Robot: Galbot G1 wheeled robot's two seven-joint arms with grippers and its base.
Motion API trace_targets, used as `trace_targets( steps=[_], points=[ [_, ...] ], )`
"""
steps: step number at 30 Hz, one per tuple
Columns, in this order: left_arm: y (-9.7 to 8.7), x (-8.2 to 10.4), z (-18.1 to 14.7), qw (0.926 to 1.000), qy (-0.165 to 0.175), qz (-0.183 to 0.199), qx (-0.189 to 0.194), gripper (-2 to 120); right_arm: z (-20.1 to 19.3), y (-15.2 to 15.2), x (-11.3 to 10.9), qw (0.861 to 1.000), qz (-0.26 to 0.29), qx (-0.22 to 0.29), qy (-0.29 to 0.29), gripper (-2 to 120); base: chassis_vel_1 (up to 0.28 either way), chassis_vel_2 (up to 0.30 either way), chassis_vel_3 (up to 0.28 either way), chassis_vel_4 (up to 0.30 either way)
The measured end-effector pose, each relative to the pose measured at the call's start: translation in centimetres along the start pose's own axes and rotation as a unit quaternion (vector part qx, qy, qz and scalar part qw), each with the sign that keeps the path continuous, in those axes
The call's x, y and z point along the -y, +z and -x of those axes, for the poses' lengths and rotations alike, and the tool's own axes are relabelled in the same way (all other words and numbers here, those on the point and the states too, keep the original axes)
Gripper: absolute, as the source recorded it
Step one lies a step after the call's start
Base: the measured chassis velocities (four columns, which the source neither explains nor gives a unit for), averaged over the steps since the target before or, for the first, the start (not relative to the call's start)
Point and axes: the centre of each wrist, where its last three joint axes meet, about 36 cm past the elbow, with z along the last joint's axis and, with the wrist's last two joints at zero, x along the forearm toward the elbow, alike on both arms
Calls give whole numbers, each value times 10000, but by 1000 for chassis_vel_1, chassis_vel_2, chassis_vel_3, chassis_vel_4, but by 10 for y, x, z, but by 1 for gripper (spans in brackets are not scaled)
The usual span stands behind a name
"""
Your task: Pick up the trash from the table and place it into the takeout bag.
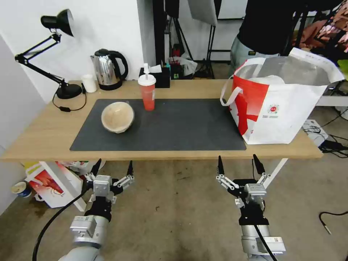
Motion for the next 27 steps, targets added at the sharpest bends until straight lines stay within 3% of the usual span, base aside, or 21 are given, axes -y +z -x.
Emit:
trace_targets(
  steps=[27],
  points=[
    [0, 0, 0, 10000, 0, 0, 0, 100, -9, 14, 2, 9992, -150, -350, 96, 100, 0, 0, 0, 0]
  ],
)
